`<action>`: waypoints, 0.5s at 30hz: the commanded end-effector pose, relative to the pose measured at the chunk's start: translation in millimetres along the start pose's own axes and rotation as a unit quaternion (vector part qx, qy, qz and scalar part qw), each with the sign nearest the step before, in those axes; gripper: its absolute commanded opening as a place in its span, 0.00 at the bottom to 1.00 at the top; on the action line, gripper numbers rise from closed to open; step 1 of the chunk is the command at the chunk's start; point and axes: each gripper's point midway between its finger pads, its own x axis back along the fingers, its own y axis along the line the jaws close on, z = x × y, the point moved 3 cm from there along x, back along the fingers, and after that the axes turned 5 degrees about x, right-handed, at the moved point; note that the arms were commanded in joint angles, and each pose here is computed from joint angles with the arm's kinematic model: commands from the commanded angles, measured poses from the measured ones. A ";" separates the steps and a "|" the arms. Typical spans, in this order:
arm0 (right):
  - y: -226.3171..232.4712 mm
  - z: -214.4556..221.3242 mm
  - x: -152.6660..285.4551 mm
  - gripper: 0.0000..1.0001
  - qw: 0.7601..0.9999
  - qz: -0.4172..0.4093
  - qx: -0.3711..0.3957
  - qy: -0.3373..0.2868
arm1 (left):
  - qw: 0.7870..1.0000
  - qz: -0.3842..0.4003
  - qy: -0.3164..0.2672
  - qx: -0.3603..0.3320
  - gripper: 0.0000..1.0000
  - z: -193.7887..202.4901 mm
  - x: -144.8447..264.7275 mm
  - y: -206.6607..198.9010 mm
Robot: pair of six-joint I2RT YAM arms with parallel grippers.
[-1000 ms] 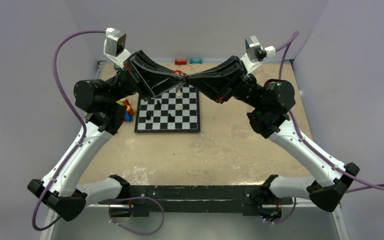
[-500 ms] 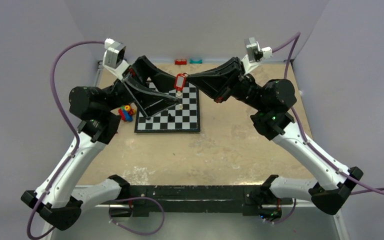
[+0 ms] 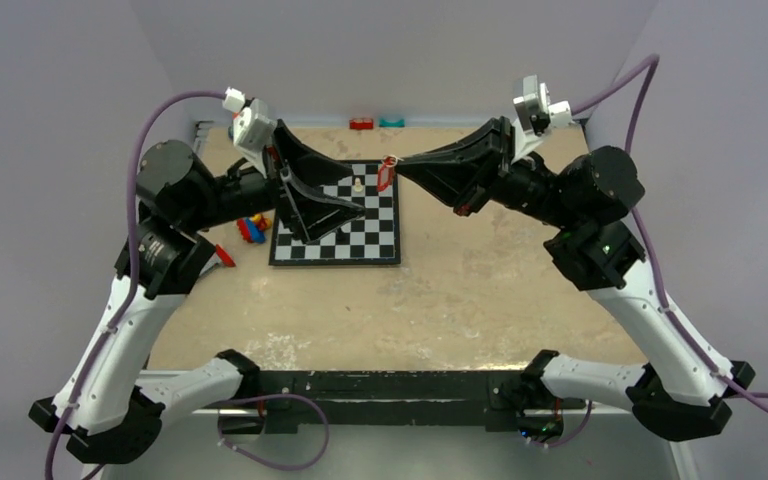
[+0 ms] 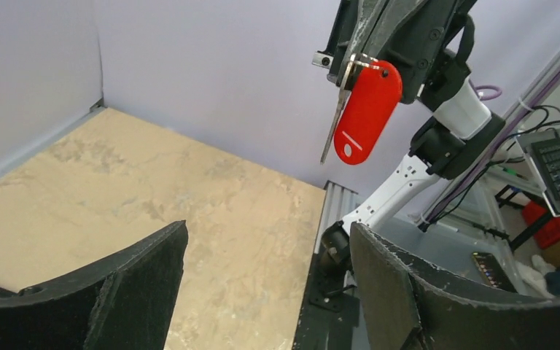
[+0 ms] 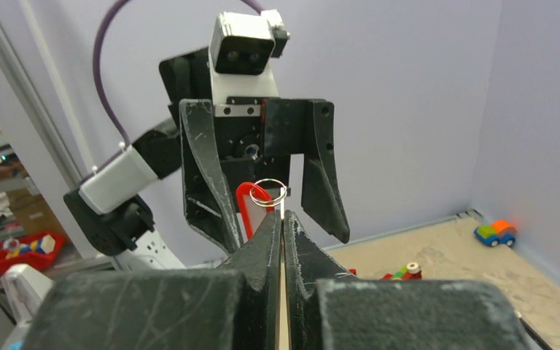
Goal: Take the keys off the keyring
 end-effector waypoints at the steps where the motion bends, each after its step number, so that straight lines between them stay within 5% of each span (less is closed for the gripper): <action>1: -3.0 18.6 1.8 0.00 0.997 -0.006 0.029 0.074 | 0.997 -0.010 0.045 -0.063 0.84 -1.2 5.3 2.0; 11: -12.7 24.4 -0.8 0.00 0.994 0.011 0.043 0.098 | 0.991 0.089 0.035 -0.089 0.81 -29.7 0.6 -33.7; 15: -9.9 22.2 -0.8 0.00 0.995 0.004 0.044 0.094 | 0.993 0.084 0.031 -0.082 0.69 -33.9 -6.3 -28.1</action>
